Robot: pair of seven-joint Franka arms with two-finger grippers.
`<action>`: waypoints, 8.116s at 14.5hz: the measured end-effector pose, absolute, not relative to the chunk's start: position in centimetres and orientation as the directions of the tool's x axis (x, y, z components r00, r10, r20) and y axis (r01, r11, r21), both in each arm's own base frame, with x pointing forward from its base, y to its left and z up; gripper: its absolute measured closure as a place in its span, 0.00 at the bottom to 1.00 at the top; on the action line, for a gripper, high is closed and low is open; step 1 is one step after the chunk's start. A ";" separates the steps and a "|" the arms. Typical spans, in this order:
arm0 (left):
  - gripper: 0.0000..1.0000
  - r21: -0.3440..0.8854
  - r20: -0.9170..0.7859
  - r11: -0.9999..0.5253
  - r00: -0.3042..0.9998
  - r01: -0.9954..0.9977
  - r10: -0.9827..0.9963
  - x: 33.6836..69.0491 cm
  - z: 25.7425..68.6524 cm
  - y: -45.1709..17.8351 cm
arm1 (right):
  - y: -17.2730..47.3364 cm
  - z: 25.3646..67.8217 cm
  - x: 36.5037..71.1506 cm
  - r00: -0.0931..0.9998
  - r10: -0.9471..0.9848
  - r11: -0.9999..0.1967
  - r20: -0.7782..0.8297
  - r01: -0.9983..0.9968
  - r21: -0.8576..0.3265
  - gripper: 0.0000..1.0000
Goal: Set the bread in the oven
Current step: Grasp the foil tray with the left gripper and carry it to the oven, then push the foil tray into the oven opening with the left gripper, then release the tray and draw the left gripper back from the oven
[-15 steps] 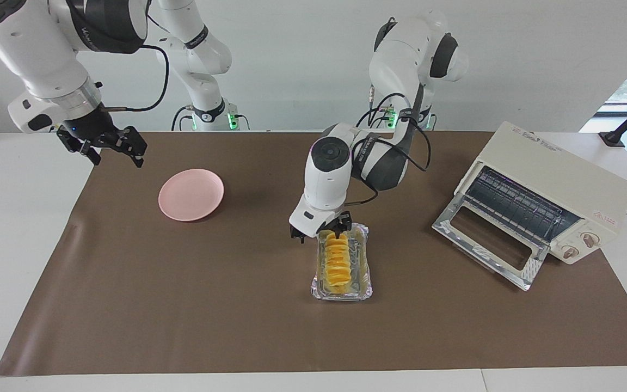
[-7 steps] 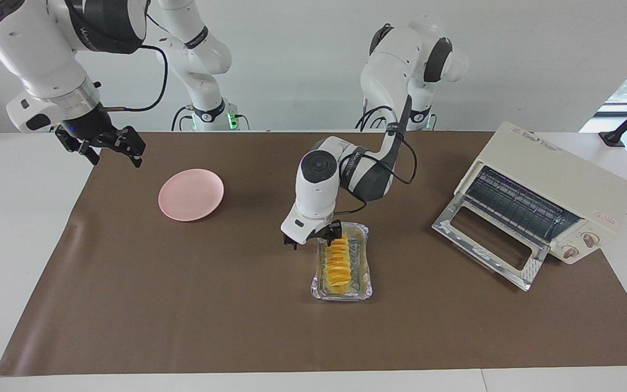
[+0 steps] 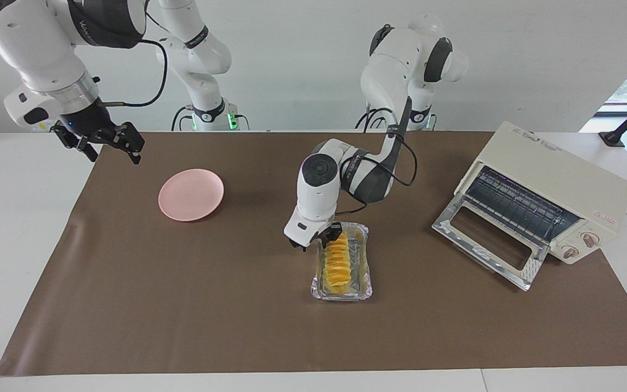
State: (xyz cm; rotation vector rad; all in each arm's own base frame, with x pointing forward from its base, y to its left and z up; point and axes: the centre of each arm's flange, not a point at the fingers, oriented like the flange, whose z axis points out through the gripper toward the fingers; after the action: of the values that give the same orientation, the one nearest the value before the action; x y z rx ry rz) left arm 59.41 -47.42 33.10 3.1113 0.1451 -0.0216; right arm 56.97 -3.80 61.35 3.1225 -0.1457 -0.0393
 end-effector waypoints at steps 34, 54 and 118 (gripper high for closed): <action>0.98 -0.106 -0.064 -0.756 0.754 0.647 0.654 69.8 43.8 -14.7 | -3.8 61.3 57.0 0.995 -0.093 -0.996 -0.025 -0.093 0.017 0.00; 0.98 -0.255 -0.148 -0.540 0.519 0.802 0.842 66.0 41.0 -0.9 | -3.8 61.3 57.0 0.995 -0.093 -0.996 -0.026 -0.092 0.017 0.00; 0.00 -0.093 -0.192 -0.966 0.947 0.241 0.255 59.2 53.8 -1.6 | -3.8 61.4 56.9 0.995 -0.093 -0.996 -0.025 -0.092 0.017 0.00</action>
State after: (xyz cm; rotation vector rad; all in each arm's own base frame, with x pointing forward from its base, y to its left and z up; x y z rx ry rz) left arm 59.24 -1.65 53.81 3.1676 0.4045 -0.3275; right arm 56.95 -3.77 61.35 3.1224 -0.1449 -0.0398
